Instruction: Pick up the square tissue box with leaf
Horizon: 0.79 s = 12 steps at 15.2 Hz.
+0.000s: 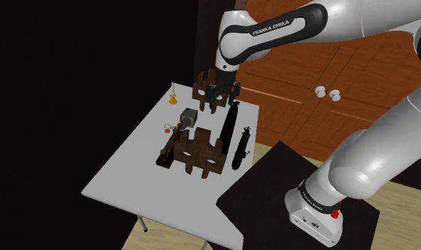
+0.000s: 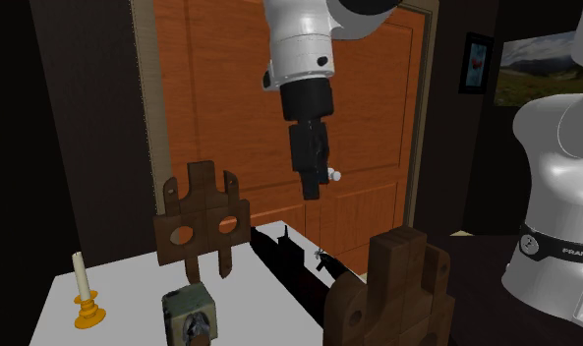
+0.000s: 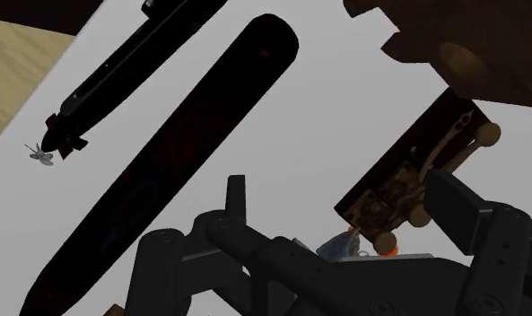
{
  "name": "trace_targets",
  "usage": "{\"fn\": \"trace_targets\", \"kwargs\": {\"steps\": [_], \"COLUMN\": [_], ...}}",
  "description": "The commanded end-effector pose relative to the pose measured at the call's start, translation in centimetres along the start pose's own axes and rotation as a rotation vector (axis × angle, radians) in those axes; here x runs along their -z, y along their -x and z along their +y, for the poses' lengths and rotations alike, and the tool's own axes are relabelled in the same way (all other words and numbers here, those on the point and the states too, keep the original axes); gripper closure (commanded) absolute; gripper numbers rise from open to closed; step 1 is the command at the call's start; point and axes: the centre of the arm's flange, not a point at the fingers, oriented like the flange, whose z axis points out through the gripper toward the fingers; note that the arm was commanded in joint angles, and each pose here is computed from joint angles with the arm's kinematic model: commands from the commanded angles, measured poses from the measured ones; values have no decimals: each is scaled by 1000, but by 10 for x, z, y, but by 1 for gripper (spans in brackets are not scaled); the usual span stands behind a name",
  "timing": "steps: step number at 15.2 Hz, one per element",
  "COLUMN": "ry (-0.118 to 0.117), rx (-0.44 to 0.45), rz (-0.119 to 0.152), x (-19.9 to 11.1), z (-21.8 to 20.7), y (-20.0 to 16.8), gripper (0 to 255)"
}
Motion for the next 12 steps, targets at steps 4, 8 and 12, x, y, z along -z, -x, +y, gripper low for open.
{"fn": "trace_targets", "kwargs": {"steps": [4, 8, 12], "ry": [-38, -68, -98], "rx": [-113, -202, -290], "rz": [-23, -42, -61], "x": [-43, -74, -106], "z": [-20, -33, -44], "y": [-52, -92, -133], "gripper": [0, 0, 0]}}
